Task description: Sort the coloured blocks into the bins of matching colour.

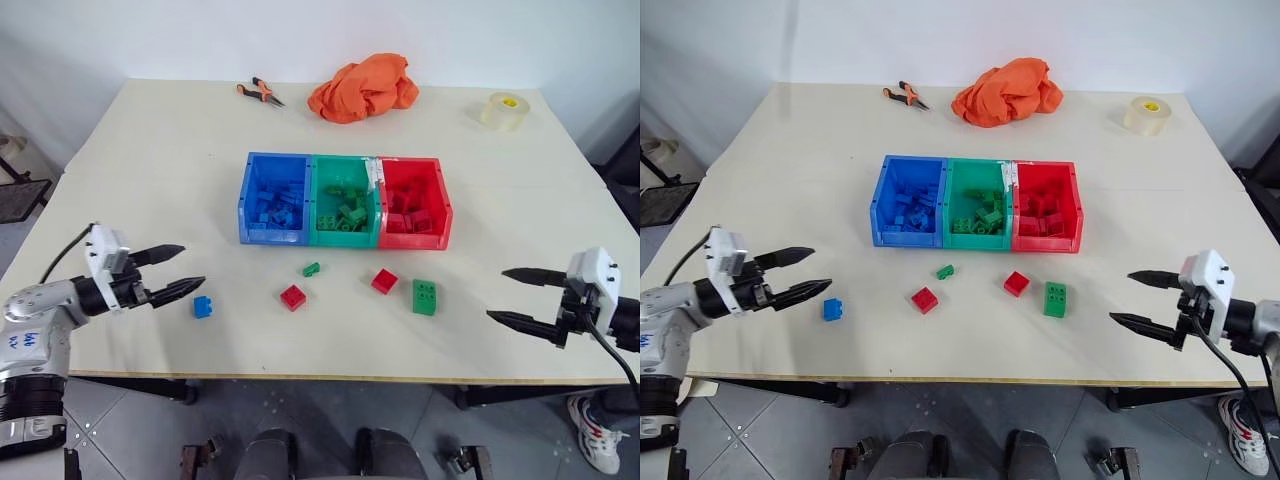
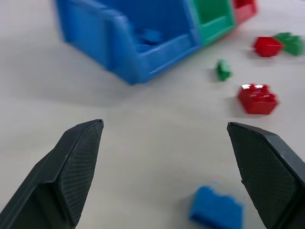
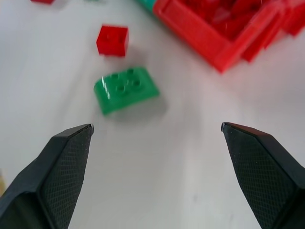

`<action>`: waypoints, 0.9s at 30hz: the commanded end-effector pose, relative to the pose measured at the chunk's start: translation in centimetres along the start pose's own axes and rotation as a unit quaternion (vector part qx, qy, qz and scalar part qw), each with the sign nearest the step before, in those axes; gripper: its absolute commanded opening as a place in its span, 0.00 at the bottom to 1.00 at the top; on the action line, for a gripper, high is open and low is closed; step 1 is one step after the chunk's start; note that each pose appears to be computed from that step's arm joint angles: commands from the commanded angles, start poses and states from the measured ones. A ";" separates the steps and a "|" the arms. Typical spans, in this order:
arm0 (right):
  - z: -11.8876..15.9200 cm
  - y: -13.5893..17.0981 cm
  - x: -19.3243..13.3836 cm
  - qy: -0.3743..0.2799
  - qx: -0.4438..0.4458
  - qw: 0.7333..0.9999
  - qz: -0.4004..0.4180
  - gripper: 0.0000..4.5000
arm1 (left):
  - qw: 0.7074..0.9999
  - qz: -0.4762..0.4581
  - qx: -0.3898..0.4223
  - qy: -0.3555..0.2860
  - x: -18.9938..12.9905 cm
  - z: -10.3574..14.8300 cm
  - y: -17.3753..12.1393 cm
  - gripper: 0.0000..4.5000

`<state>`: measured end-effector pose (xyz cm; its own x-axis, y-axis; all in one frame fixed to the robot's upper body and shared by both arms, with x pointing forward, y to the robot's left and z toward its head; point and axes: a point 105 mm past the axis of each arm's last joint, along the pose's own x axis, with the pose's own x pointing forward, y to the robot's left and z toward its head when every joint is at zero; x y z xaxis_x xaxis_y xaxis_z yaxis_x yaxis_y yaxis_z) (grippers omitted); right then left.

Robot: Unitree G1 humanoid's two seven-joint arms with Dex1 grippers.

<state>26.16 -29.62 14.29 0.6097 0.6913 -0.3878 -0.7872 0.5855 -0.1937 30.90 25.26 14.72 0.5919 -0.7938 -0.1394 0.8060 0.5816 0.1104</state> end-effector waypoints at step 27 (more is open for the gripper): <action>0.8 2.5 11.3 -0.025 0.081 0.993 -0.081 1.00 | 0.987 -0.153 0.032 -0.046 2.4 1.5 -4.5 0.97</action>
<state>31.04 -19.92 10.38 0.7191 0.6197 -0.3145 -0.6721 0.7353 -0.0877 28.93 20.87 14.30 0.3291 -0.9366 -0.1204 0.9423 0.3174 0.1063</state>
